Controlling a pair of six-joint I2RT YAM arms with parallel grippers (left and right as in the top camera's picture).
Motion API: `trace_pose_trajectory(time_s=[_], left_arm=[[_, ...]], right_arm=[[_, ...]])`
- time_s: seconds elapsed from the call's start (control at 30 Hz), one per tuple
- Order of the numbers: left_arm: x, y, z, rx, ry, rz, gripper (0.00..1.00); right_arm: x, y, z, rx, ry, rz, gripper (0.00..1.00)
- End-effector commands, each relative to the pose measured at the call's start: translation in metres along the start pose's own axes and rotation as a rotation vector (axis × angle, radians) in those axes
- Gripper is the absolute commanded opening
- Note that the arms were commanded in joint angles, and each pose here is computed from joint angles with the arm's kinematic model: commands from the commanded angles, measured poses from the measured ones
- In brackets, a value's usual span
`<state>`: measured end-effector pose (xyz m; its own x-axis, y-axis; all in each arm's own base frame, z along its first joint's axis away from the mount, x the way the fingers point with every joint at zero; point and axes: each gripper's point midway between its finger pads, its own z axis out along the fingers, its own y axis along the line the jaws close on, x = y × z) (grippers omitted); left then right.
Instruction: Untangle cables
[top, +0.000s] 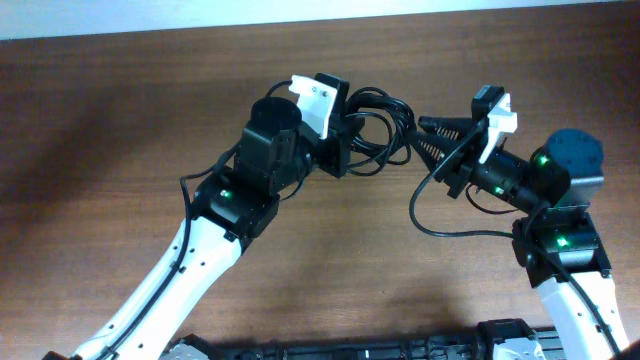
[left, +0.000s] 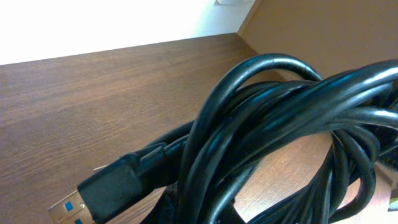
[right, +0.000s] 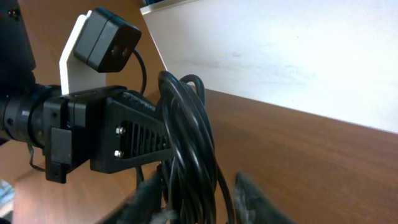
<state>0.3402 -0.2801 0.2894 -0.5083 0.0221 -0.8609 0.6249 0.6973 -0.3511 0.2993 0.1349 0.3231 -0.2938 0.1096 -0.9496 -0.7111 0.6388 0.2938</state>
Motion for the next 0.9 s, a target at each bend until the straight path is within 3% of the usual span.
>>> trace_pose_trajectory(time_s=[0.0,0.2,0.4,0.47,0.5,0.63,0.87], left_arm=[[-0.008,-0.011,-0.004,0.051,-0.02,-0.017,0.0],[-0.008,-0.013,-0.004,0.059,-0.019,-0.016,0.0],[-0.01,-0.026,-0.005,0.121,-0.023,-0.005,0.0],[-0.009,-0.032,-0.004,0.134,-0.022,0.001,0.0],[-0.009,-0.036,-0.003,0.142,-0.022,0.005,0.0],[-0.009,-0.035,-0.003,0.129,-0.027,0.007,0.0],[-0.011,-0.031,-0.002,0.106,-0.037,0.007,0.0]], right_arm=[[-0.005,0.001,0.001,0.002,-0.007,-0.015,0.29],[0.003,-0.006,0.006,0.005,0.016,0.012,0.19],[0.003,-0.007,0.006,0.006,0.016,0.011,0.19],[0.003,-0.007,0.006,0.005,0.016,0.011,0.14],[0.003,-0.007,0.006,0.005,0.016,0.011,0.04],[0.003,-0.007,0.006,0.008,0.016,0.012,0.04],[0.009,-0.062,-0.003,0.329,-0.009,0.194,0.04]])
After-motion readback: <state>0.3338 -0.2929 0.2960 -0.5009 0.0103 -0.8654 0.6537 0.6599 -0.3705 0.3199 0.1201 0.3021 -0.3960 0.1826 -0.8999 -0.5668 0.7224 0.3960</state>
